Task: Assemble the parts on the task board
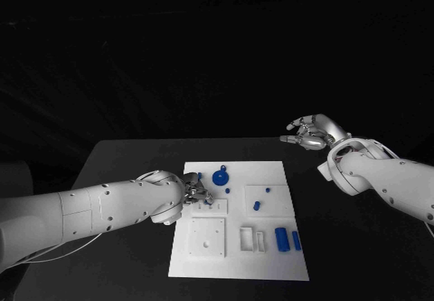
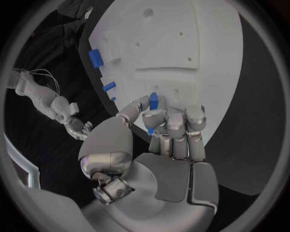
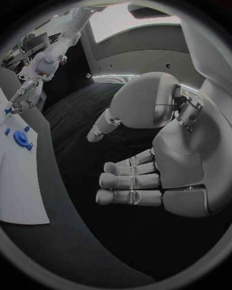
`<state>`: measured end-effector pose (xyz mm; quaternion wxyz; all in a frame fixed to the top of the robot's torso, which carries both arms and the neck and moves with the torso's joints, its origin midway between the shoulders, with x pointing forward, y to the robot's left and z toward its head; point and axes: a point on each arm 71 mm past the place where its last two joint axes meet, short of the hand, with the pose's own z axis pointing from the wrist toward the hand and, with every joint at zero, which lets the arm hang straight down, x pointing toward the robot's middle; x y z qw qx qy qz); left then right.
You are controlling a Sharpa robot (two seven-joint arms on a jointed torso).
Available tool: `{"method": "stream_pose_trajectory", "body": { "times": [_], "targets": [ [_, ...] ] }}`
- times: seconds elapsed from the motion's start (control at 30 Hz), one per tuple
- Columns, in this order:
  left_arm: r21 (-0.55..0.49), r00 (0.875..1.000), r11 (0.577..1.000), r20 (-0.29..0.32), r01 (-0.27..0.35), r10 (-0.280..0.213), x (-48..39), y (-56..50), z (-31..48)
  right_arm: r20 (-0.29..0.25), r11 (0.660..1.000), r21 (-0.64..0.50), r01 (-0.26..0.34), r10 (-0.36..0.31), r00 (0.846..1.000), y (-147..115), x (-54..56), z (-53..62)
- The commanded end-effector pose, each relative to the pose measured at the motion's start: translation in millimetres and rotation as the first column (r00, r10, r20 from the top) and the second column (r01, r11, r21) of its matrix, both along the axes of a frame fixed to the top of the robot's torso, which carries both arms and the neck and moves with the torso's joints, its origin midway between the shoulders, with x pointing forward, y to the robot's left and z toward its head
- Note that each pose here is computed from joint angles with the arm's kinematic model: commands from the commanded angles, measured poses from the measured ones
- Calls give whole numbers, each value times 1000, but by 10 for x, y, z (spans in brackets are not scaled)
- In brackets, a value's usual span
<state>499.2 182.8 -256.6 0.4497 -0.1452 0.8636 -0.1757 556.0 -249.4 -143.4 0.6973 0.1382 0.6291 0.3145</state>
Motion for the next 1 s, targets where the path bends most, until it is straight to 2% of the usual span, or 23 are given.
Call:
{"method": "stream_pose_trajectory", "body": {
  "times": [0.03,0.27,1.0],
  "targets": [
    [-1,999,999,-10,33,-33,-14,-48,-8,1,1000,-10,-15,15,1000,20,-3,2],
    [1,999,999,-16,33,-33,-31,-49,-52,-1,1000,-10,-15,15,1000,17,-3,1],
    [10,999,999,-14,43,-43,-44,-43,-57,-3,1000,-12,-16,16,1000,23,5,-3]
  ]
}}
